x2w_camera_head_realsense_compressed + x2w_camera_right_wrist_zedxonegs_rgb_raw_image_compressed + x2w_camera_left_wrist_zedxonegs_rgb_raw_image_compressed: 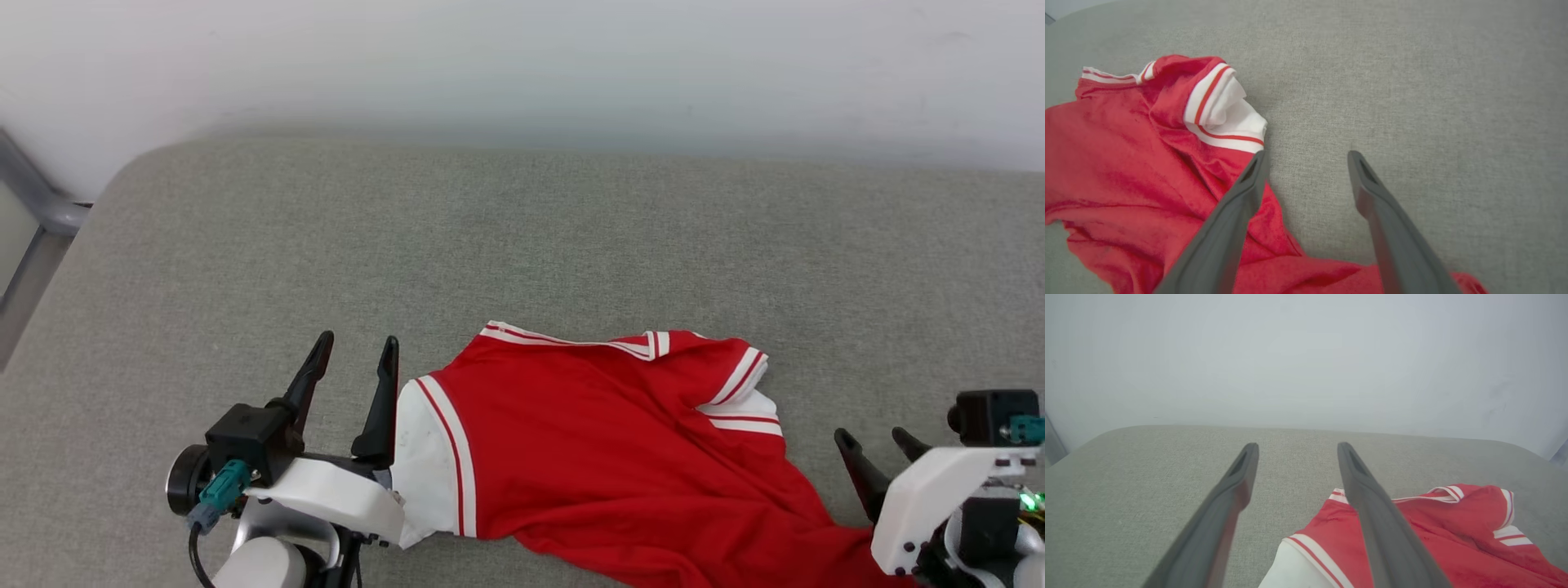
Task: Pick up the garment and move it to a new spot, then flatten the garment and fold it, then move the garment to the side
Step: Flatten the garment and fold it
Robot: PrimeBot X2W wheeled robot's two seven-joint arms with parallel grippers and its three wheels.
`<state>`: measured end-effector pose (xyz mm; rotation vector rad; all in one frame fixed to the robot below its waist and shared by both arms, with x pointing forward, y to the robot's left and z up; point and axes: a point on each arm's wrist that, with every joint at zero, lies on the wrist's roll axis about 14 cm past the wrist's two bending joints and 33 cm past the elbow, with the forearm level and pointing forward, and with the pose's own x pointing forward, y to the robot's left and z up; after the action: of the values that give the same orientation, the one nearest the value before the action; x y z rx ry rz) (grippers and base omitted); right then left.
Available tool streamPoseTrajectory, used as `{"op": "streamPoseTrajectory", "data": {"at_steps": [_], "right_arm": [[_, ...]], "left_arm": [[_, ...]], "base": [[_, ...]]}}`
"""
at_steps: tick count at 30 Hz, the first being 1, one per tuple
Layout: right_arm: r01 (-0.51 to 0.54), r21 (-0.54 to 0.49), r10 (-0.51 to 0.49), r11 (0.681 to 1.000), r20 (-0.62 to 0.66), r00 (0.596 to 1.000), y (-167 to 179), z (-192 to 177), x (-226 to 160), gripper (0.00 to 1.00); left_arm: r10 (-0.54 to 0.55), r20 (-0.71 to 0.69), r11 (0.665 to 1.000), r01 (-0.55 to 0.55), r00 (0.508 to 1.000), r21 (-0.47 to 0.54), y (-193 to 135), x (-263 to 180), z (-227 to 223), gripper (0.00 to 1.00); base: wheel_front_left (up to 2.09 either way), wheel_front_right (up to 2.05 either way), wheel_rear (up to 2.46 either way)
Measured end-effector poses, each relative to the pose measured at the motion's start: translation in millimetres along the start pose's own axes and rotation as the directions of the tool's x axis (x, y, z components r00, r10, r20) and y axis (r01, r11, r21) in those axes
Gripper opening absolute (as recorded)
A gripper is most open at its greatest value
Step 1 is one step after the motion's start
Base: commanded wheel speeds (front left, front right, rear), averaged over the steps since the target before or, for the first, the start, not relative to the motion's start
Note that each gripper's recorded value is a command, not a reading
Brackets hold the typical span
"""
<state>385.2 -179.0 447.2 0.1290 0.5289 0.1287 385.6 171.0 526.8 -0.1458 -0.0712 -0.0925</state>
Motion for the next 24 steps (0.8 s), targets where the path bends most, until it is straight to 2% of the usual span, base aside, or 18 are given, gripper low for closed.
{"op": "streamPoseTrajectory", "data": {"at_steps": [5,13,18,22,23,24], "right_arm": [[-0.082,-0.050,0.075,0.995,-0.139,0.987,20,-3,23,1.00],[-0.190,-0.125,0.136,0.974,-0.349,0.927,42,-25,59,1.00],[-0.238,-0.133,0.144,0.962,-0.493,0.858,47,-55,70,1.00],[-0.249,-0.125,0.138,0.960,-0.562,0.815,45,-67,74,1.00],[-0.250,-0.111,0.144,0.962,-0.570,0.809,45,-68,74,0.41],[-0.252,-0.110,0.146,0.962,-0.573,0.807,45,-68,75,0.23]], "left_arm": [[-0.001,0.051,1.000,0.001,0.999,0.016,0,2,14,1.00],[0.045,0.043,0.999,-0.046,0.998,0.022,13,-1,9,1.00],[0.072,0.016,0.997,-0.073,0.997,0.016,21,-1,-1,1.00],[0.083,0.021,0.996,-0.084,0.996,0.013,25,0,0,1.00],[0.083,0.021,0.996,-0.083,0.996,0.013,25,0,0,1.00],[0.083,0.021,0.996,-0.083,0.996,0.014,26,1,0,1.00]], "base": [[0.00,0.00,0.00],[0.00,0.00,0.00],[0.00,0.00,0.00],[0.00,0.00,0.00],[0.00,0.00,0.00],[0.00,0.00,0.00]]}}
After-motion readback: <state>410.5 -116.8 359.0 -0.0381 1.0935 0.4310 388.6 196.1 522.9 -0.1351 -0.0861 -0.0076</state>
